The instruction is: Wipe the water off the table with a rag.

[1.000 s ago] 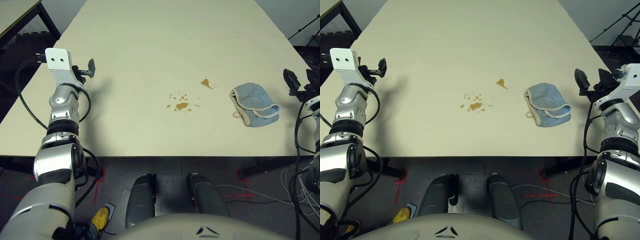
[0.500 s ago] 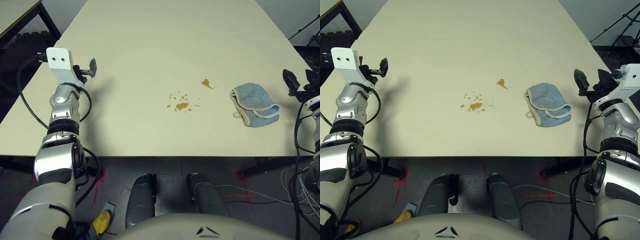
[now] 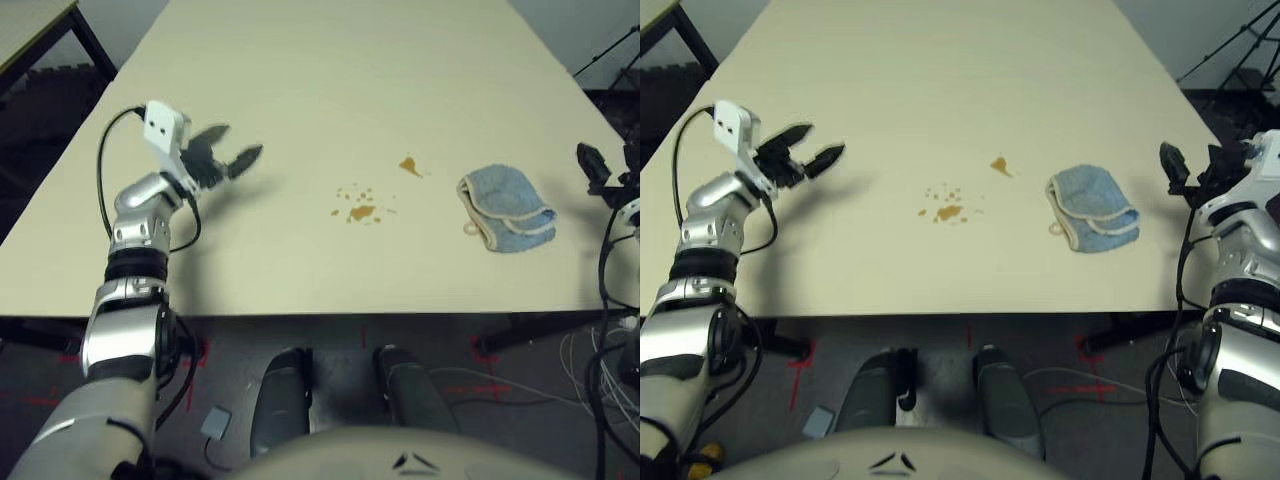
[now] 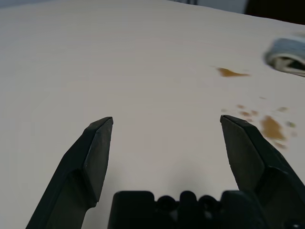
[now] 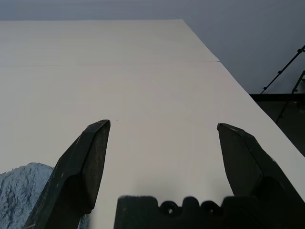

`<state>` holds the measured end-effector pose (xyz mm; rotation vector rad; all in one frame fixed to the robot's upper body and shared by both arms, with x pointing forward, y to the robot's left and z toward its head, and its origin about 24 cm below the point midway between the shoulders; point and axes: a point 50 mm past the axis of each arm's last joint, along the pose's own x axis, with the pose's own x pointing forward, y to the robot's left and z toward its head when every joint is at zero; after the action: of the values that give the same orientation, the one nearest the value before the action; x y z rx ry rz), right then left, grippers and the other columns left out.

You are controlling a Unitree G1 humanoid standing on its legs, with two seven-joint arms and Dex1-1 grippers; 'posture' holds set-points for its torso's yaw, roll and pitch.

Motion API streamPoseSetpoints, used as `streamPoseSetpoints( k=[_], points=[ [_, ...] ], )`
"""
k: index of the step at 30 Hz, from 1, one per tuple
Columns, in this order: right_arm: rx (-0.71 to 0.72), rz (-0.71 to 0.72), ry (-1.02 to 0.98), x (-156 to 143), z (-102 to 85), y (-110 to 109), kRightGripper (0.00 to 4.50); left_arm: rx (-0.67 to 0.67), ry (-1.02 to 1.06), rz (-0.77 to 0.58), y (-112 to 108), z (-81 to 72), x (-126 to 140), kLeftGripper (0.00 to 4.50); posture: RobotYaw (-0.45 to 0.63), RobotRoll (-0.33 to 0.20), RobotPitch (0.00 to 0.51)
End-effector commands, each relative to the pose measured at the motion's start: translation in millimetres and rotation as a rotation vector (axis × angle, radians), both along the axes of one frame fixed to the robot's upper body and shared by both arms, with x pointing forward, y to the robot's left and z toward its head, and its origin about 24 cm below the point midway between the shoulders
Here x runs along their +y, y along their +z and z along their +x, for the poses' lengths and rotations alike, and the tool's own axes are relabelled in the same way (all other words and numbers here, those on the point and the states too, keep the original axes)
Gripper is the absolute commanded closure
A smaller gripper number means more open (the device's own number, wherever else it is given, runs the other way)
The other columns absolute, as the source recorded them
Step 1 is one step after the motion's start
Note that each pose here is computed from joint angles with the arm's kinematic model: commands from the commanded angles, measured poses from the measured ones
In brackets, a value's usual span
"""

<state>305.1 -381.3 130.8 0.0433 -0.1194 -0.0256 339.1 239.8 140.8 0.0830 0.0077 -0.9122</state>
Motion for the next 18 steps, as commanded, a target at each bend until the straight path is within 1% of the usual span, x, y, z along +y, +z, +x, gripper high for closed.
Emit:
streamPoseSetpoints(
  k=[1, 3, 11, 18],
  points=[
    [0.011, -0.007, -0.009, -3.3, -1.9, 1.6, 0.04, 0.079, -0.169, 0.017, -0.5, -13.3, -8.3, 0.00, -0.25, 0.000, 0.139],
    [0.010, -0.006, -0.007, -3.9, -2.1, 2.9, 0.04, 0.108, -0.223, 0.024, -1.9, -18.1, -11.6, 0.00, -0.25, 0.000, 0.137],
    [0.015, -0.004, -0.004, -7.8, -4.1, 6.8, 0.04, 0.127, -0.296, 0.059, -7.1, -23.8, -21.4, 0.00, -0.28, 0.000, 0.135],
    [0.020, -0.006, 0.006, -8.9, -4.5, 9.8, 0.04, 0.103, -0.297, 0.066, -10.9, -24.5, -24.9, 0.00, -0.29, 0.000, 0.135]
  ],
)
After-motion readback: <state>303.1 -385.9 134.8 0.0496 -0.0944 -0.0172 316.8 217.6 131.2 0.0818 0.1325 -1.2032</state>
